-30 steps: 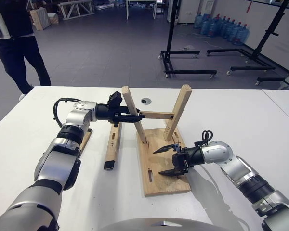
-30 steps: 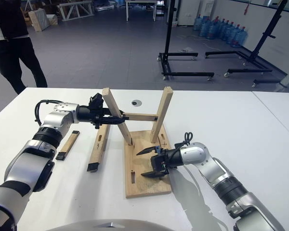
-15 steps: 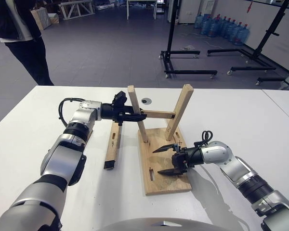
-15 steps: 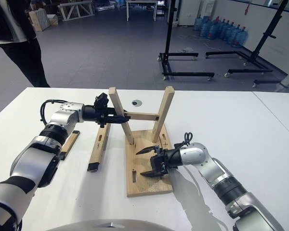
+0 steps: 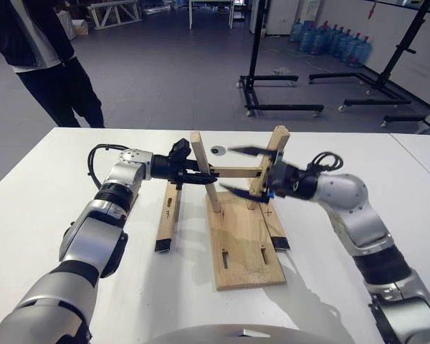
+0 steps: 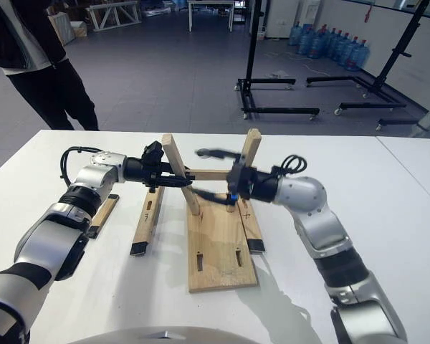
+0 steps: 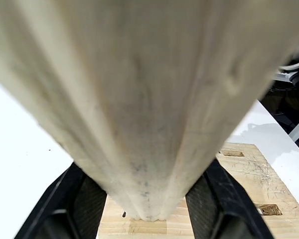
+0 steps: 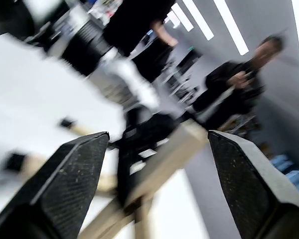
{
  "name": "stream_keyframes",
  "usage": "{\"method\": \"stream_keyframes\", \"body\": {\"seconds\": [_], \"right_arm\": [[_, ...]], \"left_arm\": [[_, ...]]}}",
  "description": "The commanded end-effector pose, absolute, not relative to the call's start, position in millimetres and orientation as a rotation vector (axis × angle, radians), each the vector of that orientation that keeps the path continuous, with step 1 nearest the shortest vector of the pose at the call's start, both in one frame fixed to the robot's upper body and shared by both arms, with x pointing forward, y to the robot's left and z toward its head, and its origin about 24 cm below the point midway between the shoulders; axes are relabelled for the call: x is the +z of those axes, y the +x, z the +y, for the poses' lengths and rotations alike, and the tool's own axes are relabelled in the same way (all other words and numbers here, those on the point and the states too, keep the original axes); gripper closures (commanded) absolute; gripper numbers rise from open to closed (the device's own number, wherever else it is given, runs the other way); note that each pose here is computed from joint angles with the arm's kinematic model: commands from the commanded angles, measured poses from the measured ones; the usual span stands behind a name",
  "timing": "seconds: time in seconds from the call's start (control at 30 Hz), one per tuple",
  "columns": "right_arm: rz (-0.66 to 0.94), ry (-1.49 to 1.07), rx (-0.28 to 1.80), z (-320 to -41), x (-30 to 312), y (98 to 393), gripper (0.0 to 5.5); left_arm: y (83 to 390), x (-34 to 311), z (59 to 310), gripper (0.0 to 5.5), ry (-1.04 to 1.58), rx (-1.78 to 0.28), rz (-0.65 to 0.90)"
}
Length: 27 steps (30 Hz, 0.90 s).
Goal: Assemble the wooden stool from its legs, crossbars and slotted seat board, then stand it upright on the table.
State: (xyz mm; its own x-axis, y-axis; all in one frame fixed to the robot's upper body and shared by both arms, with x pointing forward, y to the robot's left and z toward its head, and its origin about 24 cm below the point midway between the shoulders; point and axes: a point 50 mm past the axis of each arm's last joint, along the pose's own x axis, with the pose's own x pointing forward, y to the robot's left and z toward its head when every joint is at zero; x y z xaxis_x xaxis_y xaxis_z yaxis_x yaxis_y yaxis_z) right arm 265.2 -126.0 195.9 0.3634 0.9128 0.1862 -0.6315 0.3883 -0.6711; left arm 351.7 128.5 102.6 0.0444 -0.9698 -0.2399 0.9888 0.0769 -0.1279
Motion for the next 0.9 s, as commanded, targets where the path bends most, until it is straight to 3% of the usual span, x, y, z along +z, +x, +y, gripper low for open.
{"method": "stream_keyframes", "body": {"seconds": [0.03,0.13,0.2,0.3,0.37,0.53,0.63,0.73,0.8,0.9], "right_arm": [[-0.736,-0.737,0.644,-114.4,233.9,295.3,1.83],[-0.7,-0.918,0.53,-96.2,224.6,309.4,1.83],[-0.616,-1.17,0.613,-79.9,191.2,312.0,1.83],[-0.185,-1.363,0.835,-91.2,103.2,307.6,1.83],[0.065,-1.406,0.988,-103.2,66.0,292.0,1.83],[0.235,-1.358,1.124,-109.0,50.0,271.3,1.83],[0.194,-1.343,1.093,-103.1,52.3,276.5,1.83],[-0.002,-1.278,0.93,-96.6,77.3,294.3,1.83],[-0.196,-1.194,0.776,-96.5,112.7,302.9,1.83],[-0.482,-0.834,0.532,-108.9,192.5,308.1,1.83]], "left_arm": [[307.7,9.1,140.4,3.49,0.198,-1.461,0.767],[309.4,11.3,137.3,3.49,0.206,-1.467,0.759],[309.9,12.1,134.8,3.49,0.222,-1.476,0.76],[307.7,11.2,130.4,3.49,0.255,-1.503,0.768],[304.9,8.2,130.7,3.49,0.282,-1.513,0.784],[302.1,5.2,130.9,3.49,0.297,-1.517,0.799],[303.0,6.2,130.1,3.49,0.304,-1.517,0.798],[302.1,4.8,129.7,3.49,0.309,-1.519,0.802],[301.6,4.3,129.5,3.49,0.313,-1.522,0.804],[301.8,4.9,130.5,3.49,0.32,-1.524,0.805]]}}
